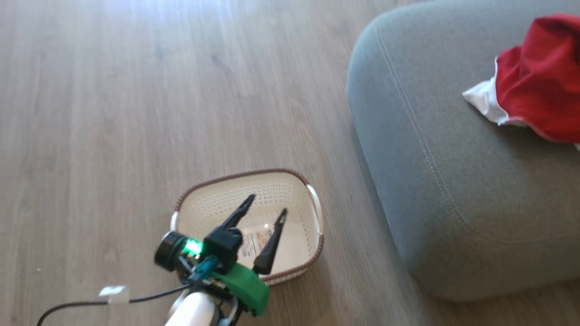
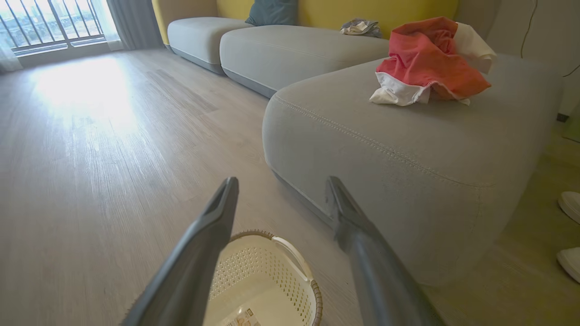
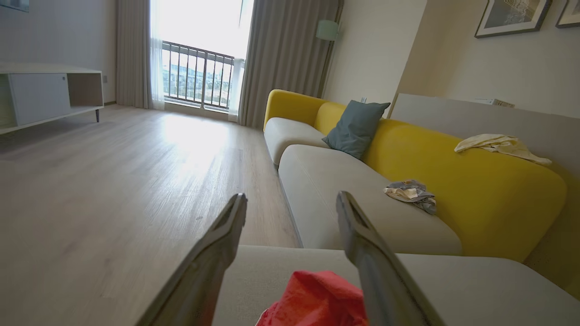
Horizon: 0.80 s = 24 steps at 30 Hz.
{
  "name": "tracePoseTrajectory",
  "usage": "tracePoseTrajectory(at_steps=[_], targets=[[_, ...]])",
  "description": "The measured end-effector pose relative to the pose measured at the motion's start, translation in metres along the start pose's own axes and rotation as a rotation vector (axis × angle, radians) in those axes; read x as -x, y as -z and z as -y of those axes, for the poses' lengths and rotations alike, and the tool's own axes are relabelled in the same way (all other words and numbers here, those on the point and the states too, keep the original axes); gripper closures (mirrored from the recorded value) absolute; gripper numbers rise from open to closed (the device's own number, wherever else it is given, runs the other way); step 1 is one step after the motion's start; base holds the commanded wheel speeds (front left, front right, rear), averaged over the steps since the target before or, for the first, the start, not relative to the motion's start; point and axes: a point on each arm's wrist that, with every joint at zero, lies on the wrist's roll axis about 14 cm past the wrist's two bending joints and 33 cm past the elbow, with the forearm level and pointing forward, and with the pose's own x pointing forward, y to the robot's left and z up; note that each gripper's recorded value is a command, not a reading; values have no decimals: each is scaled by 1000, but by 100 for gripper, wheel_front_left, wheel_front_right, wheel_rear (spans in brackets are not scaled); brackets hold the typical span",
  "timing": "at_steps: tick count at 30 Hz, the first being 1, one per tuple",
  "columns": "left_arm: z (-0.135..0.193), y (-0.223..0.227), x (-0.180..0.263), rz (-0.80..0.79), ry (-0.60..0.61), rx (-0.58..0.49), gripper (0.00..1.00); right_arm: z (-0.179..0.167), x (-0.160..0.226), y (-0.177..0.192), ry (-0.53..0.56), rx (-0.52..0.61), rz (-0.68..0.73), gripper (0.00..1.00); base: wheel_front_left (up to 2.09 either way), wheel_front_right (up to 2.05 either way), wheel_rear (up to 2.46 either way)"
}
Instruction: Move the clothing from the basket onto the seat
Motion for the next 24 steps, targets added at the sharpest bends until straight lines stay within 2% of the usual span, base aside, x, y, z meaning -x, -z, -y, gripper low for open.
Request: tracePoseTrajectory(at_steps=[5,7,13,20,24], targets=[[-36,-5,22,12,-165,19,0,-26,9,-13,-57,-48,72,0,0,0,0],[-53,-8,31,20,-234,15,0,-48,12,-15,-111,-22,95,0,0,0,0],[-105,-29,59,82,-457,-14,0,-117,32,-2,-220,-127,123,0,0,0,0],[-126,-36,84,103,-579,-23,0,-155,57,15,-243,-235,112,0,0,0,0],[-128,-43,89,124,-605,-21,0,-171,71,19,-239,-293,109,0,0,0,0]])
